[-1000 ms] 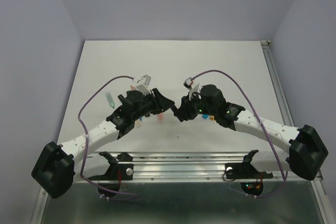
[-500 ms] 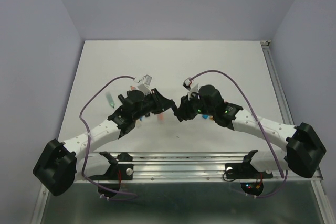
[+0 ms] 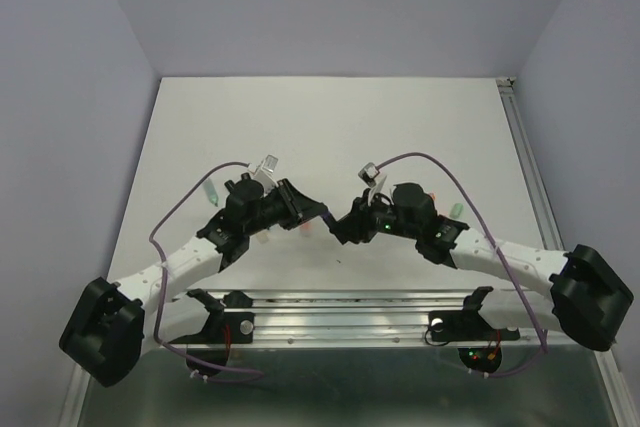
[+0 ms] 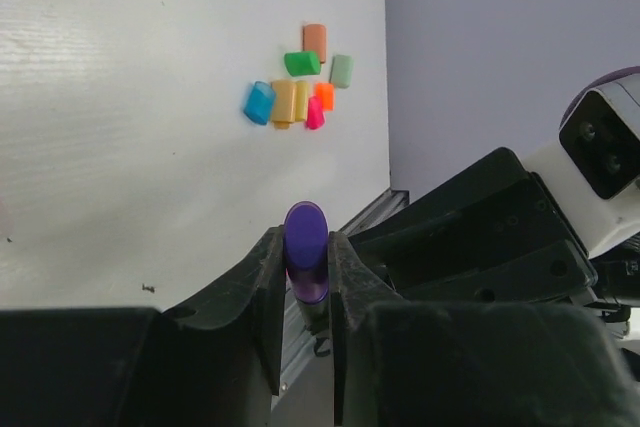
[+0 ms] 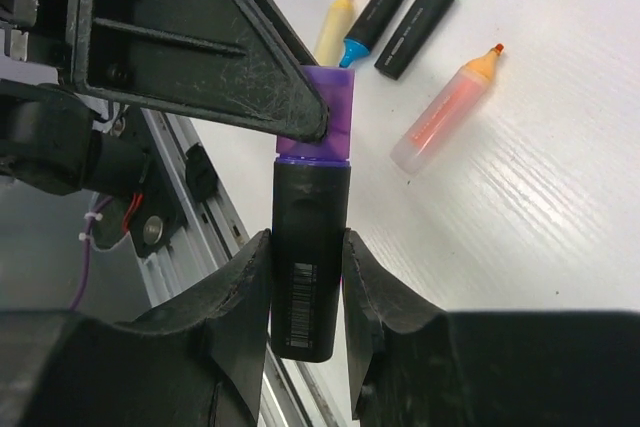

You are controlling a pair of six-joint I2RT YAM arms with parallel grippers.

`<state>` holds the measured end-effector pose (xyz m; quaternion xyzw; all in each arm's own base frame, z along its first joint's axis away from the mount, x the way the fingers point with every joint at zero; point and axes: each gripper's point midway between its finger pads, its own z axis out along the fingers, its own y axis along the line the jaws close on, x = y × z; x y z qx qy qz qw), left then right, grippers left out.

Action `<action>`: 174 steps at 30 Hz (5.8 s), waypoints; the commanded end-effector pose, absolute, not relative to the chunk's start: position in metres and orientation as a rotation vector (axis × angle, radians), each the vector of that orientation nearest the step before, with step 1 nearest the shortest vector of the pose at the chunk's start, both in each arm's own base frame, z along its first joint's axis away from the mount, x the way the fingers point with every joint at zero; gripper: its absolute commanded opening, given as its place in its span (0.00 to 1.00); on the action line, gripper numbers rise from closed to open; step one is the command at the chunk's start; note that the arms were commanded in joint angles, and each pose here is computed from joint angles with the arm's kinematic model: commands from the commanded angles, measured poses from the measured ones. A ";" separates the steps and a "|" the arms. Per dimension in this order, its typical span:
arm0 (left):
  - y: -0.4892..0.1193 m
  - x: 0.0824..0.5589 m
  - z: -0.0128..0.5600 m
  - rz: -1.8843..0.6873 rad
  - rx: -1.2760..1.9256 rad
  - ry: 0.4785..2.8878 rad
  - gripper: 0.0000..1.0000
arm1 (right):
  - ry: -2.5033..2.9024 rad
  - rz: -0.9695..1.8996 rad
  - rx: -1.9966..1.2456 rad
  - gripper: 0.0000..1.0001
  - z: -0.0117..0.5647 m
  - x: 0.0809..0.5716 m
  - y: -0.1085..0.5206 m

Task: Open the pen caps

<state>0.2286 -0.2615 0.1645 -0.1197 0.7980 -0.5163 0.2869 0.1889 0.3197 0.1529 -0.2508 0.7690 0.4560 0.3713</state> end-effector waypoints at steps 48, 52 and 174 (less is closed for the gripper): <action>-0.145 0.265 0.182 -0.818 -0.599 1.950 0.00 | 2.306 0.594 -0.114 0.01 0.046 0.309 0.378; -0.145 0.265 0.184 -0.822 -0.602 1.941 0.00 | 2.301 0.708 -0.159 0.01 0.049 0.308 0.403; -0.048 0.270 0.193 -0.271 -0.818 1.849 0.99 | 1.876 0.002 0.874 1.00 0.162 0.227 0.053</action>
